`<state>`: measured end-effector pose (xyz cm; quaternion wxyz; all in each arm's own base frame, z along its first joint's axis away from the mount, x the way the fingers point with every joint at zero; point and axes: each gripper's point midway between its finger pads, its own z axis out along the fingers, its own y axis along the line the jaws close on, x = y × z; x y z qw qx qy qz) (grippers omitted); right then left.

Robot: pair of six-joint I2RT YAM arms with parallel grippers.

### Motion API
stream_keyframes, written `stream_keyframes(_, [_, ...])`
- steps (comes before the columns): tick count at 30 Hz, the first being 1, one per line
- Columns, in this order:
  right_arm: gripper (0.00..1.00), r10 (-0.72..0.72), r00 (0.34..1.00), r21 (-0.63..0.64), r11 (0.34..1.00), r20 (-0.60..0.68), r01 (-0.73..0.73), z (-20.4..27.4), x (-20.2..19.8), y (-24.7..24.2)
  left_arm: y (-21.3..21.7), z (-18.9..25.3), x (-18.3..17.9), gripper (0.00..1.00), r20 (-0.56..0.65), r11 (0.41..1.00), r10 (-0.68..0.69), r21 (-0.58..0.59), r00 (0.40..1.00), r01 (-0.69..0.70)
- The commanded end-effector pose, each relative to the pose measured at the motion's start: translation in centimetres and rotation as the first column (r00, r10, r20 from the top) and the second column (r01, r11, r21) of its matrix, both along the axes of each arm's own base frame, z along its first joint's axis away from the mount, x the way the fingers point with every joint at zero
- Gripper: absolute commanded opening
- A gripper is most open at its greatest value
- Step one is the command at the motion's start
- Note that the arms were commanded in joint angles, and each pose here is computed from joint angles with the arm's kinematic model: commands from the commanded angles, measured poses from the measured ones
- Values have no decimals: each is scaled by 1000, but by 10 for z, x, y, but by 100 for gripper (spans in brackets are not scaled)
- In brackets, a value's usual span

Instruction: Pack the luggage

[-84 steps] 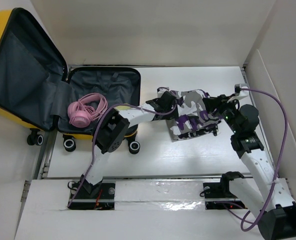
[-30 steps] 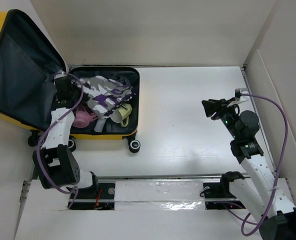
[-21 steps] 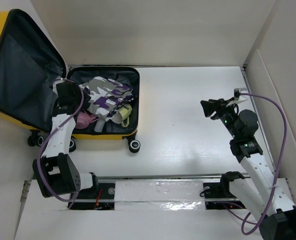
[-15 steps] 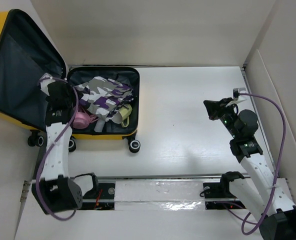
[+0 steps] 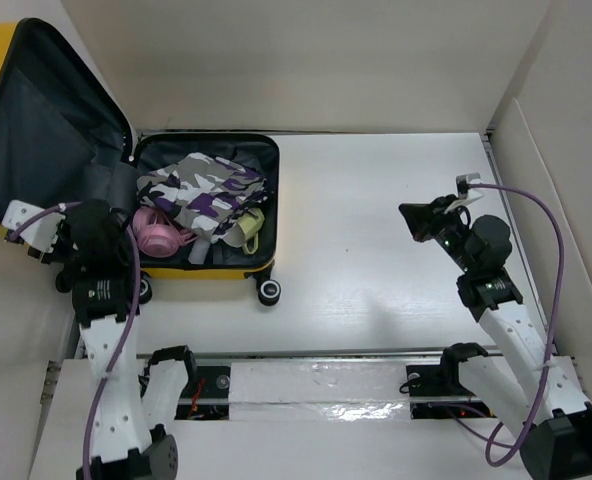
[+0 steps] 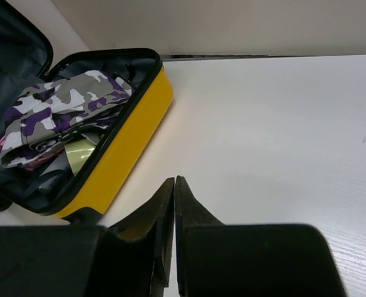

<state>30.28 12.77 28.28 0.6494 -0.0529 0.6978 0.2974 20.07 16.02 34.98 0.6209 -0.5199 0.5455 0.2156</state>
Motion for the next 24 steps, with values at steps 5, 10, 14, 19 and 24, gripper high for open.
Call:
stream_keyframes(5, [10, 96, 990, -25, 995, 99, -94, 34, -8, 18, 52, -29, -14, 64, -330, 965, 260, 56, 907, -257])
stream_keyframes(10, [10, 131, 987, -36, 991, 95, -128, 33, -11, 27, 61, -29, 5, 61, -387, 961, 273, 77, 881, -264])
stream_keyframes(14, [10, 128, 988, -46, 991, 84, -125, 28, -7, 29, 66, -19, 16, 49, -394, 961, 276, 101, 877, -257])
stream_keyframes(19, [10, 121, 990, -54, 992, 67, -118, 23, -4, 30, 70, -19, 28, 35, -405, 964, 265, 99, 875, -246])
stream_keyframes(24, [10, 79, 996, -66, 995, 50, -75, 20, 2, 24, 68, -23, 33, 4, -409, 973, 229, 92, 883, -210])
